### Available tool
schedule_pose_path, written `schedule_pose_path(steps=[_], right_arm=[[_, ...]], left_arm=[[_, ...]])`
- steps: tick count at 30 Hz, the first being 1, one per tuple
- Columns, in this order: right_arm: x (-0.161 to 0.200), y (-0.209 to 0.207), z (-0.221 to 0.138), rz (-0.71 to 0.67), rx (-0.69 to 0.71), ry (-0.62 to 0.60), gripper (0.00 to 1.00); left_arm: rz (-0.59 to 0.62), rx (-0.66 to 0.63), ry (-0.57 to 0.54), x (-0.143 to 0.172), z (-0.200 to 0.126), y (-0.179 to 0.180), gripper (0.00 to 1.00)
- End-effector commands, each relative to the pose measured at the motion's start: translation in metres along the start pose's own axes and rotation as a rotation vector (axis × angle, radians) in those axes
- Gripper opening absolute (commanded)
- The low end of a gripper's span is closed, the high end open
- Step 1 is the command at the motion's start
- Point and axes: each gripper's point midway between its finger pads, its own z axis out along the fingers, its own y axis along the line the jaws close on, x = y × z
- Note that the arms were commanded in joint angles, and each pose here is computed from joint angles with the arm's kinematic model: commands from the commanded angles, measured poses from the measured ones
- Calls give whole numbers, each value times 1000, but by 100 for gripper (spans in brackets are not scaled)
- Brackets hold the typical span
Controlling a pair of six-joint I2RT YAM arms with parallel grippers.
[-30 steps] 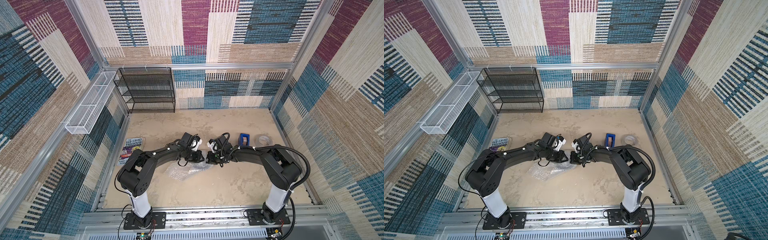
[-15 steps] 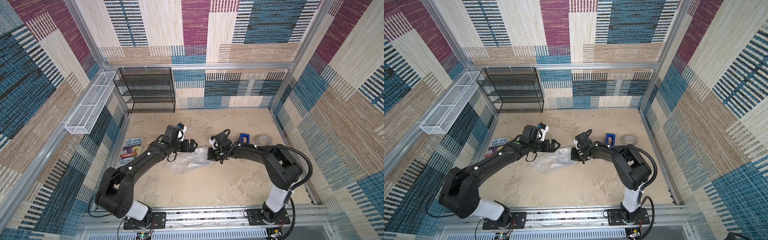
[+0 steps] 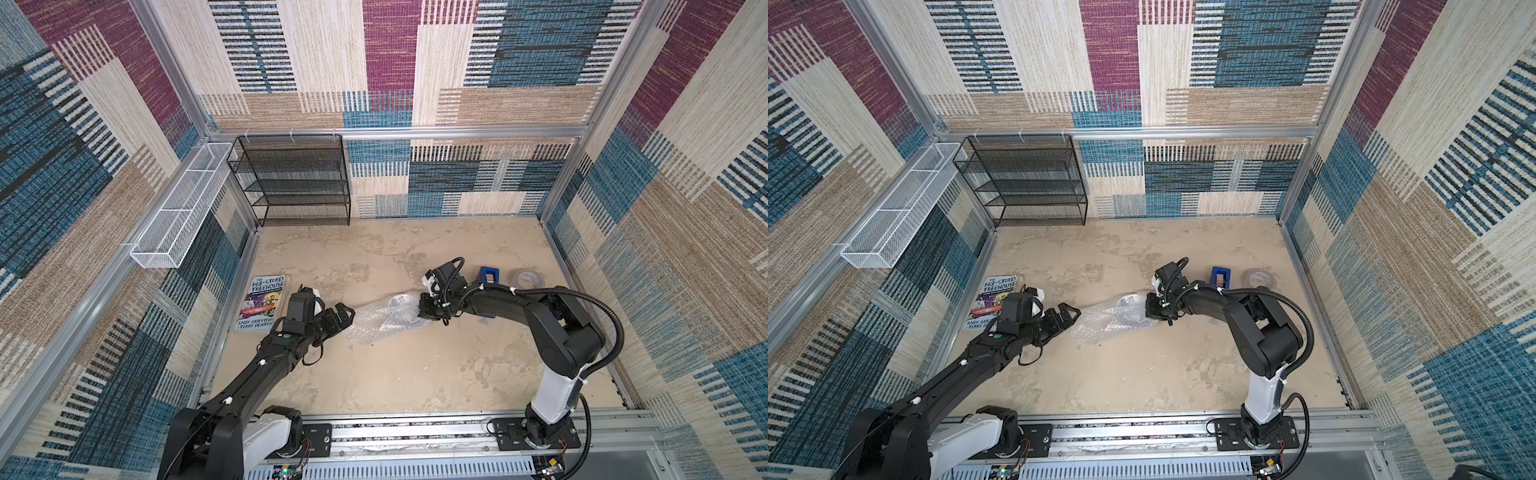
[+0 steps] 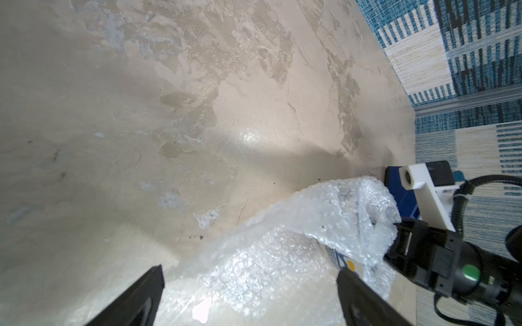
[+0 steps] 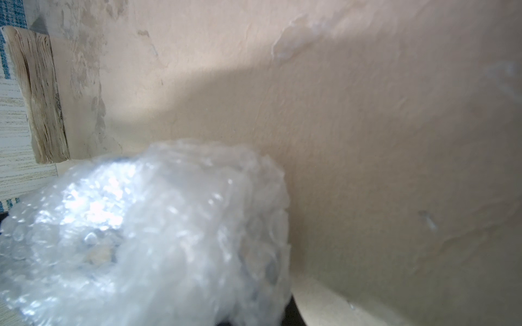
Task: Wrap bowls in bubble wrap
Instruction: Wrap the bowl in bubble wrap.
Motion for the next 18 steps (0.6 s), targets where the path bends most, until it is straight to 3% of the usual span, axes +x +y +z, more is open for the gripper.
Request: schedule_pose_path(steps=[1, 15, 18], right_arm=[[-5, 12, 1, -32, -52, -7, 0], [-3, 13, -1, -31, -64, -7, 0], [-2, 13, 2, -30, -69, -2, 0]], left_arm=[[-9, 84, -36, -9, 3, -12, 99], [4, 107, 128, 8, 48, -4, 99], [-17, 168, 163, 15, 53, -10, 86]])
